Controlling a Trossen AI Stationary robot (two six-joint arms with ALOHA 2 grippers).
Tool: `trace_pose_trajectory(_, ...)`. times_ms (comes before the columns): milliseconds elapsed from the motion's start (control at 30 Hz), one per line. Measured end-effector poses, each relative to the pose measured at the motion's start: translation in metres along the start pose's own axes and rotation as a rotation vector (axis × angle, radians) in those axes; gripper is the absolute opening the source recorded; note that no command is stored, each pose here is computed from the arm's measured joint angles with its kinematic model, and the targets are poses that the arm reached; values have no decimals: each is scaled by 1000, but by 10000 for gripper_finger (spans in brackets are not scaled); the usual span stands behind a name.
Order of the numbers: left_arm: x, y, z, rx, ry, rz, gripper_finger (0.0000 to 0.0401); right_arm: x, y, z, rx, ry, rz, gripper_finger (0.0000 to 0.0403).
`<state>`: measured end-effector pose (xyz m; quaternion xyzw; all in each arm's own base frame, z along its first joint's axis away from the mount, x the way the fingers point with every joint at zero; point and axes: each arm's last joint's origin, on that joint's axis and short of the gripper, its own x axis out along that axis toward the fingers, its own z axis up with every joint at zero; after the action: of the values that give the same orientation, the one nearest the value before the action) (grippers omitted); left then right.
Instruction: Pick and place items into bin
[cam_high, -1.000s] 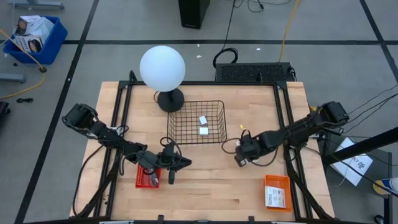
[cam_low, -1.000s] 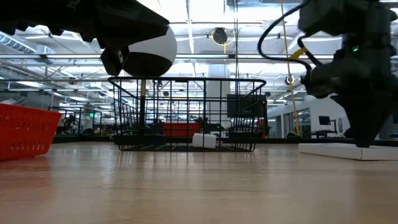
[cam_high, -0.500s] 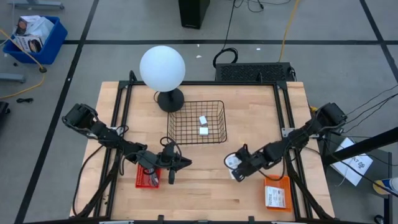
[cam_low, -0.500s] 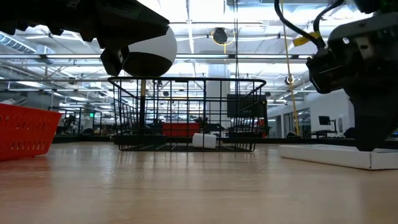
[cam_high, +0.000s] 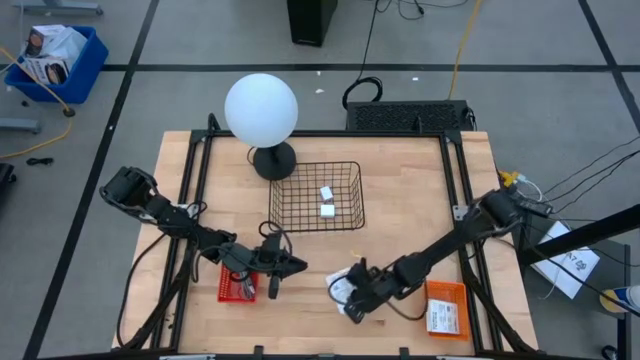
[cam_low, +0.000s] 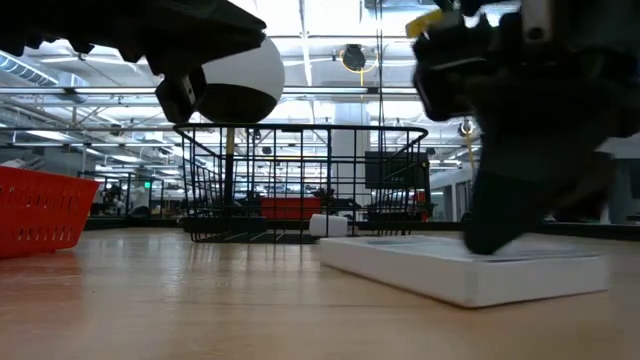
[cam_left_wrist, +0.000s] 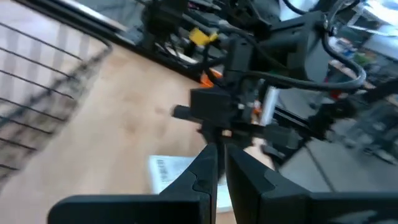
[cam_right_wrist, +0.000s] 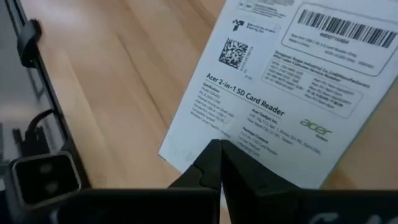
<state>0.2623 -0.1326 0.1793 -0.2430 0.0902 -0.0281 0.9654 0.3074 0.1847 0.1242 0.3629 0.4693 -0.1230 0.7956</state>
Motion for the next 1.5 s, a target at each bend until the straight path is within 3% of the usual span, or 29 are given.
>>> trace_pose_trajectory(167, -1, -5, -5, 0, 76, -95, 35, 6, 11, 5, -68, -67, -12, 0)
trace_pose_trajectory(333, -3, -10, -13, 24, 179, -110, 34, -2, 17, 1, -154, -166, -33, 0)
trace_pose_trajectory(533, 10, -32, -12, 97, 324, 22, 6, -17, 32, -11, -206, -272, 20, 0)
trace_pose_trajectory(767, 42, -56, -13, 190, 414, 65, 5, -27, 28, -17, -224, -337, -70, 0)
trace_pose_trajectory(967, 72, -45, -27, 205, 484, 163, 3, -27, 13, -20, -215, -292, -204, 0)
trace_pose_trajectory(1233, 103, -23, -43, 150, 591, 205, 5, -31, -3, -17, -181, -278, -350, 0)
trace_pose_trajectory(1500, 114, -11, -58, 95, 633, 262, 14, -27, -2, -6, -157, -250, -313, 0)
